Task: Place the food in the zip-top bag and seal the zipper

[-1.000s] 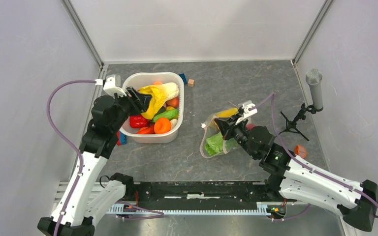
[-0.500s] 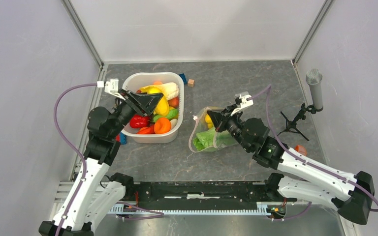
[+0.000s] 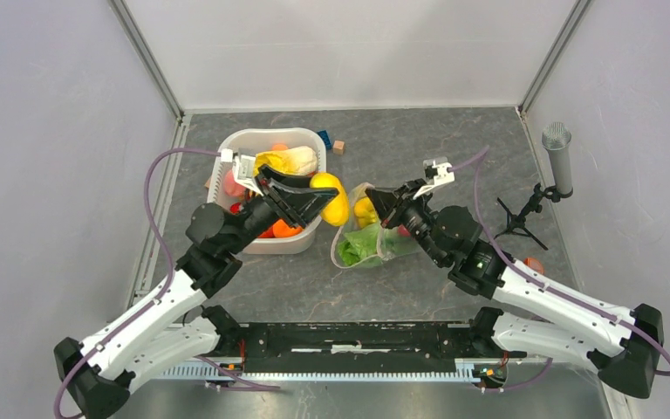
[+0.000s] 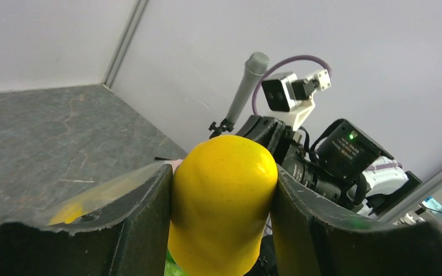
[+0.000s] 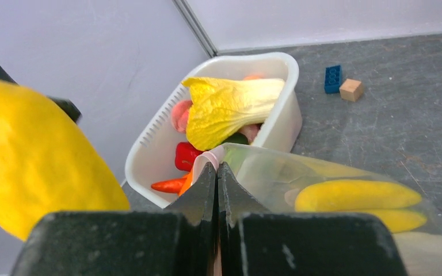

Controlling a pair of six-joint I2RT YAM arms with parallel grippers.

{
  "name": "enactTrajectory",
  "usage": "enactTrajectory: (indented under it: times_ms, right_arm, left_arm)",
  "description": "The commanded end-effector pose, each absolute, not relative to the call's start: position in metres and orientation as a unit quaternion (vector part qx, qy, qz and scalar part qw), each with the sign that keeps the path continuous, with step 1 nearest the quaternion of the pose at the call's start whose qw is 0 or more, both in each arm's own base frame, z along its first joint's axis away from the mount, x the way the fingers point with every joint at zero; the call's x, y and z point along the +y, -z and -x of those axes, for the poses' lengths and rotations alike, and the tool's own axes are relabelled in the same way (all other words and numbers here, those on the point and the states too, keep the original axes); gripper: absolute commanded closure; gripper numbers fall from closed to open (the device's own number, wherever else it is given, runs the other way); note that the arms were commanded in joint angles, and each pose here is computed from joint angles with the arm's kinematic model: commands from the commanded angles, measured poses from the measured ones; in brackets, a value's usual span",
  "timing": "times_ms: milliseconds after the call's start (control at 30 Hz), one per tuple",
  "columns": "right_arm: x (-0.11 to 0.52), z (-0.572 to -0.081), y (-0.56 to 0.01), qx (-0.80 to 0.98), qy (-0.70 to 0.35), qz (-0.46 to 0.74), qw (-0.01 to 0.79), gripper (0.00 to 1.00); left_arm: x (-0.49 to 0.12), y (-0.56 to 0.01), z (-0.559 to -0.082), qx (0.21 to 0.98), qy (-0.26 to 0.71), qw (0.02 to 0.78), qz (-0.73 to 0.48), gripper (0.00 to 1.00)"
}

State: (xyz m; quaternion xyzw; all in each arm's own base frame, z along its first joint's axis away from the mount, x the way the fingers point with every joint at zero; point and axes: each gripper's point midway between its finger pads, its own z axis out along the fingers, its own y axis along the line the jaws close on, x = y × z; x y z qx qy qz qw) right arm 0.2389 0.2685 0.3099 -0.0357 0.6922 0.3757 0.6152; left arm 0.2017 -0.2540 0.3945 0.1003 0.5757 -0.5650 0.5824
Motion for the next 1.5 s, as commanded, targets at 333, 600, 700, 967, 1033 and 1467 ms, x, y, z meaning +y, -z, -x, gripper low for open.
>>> enactTrajectory:
  times_ms: [333,600,700,967,1033,1467]
  right_arm:
    - [0.270,-0.238,-0.385,0.629,-0.455,-0.026,0.630,0.97]
    - [0.265,-0.237,-0.385,0.627,-0.455,-0.031,0.632,0.97]
    - [0.262,-0.236,-0.383,0.625,-0.456,-0.034,0.633,0.96]
    - [0.261,-0.231,-0.389,0.616,-0.469,-0.028,0.632,0.96]
    - [0.259,-0.231,-0.389,0.616,-0.468,-0.030,0.633,0.96]
    - [0.250,-0.230,-0.388,0.612,-0.465,-0.041,0.639,0.95]
  left_arm:
    - [-0.304,-0.393,-0.194,0.536,0.508,0.657,-0.151,0.69]
    - [-0.317,-0.370,-0.197,0.546,0.391,0.712,-0.204,0.64]
    - [-0.317,-0.365,-0.198,0.547,0.358,0.722,-0.227,0.61]
    - [-0.333,-0.352,-0.195,0.553,0.348,0.704,-0.279,0.54]
    - [-0.335,-0.350,-0.195,0.556,0.348,0.700,-0.282,0.54]
    - [-0.331,-0.349,-0.198,0.565,0.337,0.700,-0.279,0.25]
